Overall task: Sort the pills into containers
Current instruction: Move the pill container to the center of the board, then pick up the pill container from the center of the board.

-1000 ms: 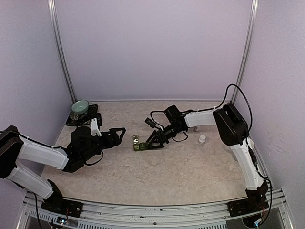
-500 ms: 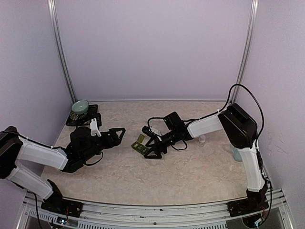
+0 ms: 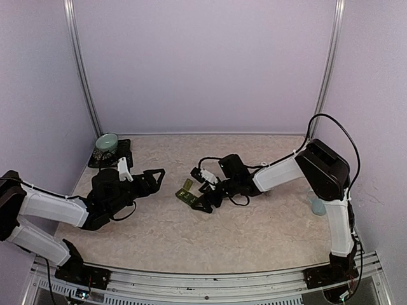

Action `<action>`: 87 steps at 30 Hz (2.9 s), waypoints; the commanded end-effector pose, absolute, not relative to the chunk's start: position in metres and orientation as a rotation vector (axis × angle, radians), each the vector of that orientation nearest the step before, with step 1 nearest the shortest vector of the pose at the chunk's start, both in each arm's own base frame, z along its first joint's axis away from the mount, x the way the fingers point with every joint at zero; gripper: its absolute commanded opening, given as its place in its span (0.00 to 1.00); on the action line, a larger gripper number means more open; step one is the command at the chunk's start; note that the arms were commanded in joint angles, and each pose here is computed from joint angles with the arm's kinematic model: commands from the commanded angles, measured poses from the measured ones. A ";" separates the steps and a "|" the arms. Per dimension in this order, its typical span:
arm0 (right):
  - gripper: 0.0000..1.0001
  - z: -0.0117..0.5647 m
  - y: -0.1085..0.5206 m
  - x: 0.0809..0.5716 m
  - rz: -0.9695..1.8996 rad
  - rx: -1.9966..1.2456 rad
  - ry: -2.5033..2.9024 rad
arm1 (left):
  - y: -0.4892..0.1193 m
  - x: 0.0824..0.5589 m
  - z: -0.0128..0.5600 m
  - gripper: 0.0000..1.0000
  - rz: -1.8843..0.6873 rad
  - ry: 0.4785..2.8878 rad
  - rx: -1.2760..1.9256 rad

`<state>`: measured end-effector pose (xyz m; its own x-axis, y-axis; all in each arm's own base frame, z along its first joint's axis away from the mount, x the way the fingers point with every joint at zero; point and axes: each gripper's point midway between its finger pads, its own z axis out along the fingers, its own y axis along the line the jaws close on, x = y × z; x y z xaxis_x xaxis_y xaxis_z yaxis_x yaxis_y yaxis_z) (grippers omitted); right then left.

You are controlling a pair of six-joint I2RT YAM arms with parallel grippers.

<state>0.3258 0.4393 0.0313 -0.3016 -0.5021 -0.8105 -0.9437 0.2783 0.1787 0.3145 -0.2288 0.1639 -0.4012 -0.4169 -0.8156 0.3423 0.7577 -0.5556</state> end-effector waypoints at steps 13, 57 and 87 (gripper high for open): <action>0.97 -0.031 0.431 0.304 0.688 -1.218 2.197 | -0.221 0.314 0.162 0.95 -0.768 1.807 -0.064; 0.56 -0.011 0.440 0.292 0.614 -1.313 2.021 | -0.213 0.319 0.148 0.95 -0.769 1.831 -0.052; 0.16 0.116 0.450 0.201 0.796 -1.561 1.586 | -0.234 0.350 0.125 0.99 -0.777 2.020 0.030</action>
<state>0.2278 0.4460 0.0943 -0.0463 -0.5422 -0.8390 -0.9868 0.1552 -0.0458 0.3508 -0.2230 0.1387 -0.4919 -0.3358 -0.8033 0.2877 0.8081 -0.5140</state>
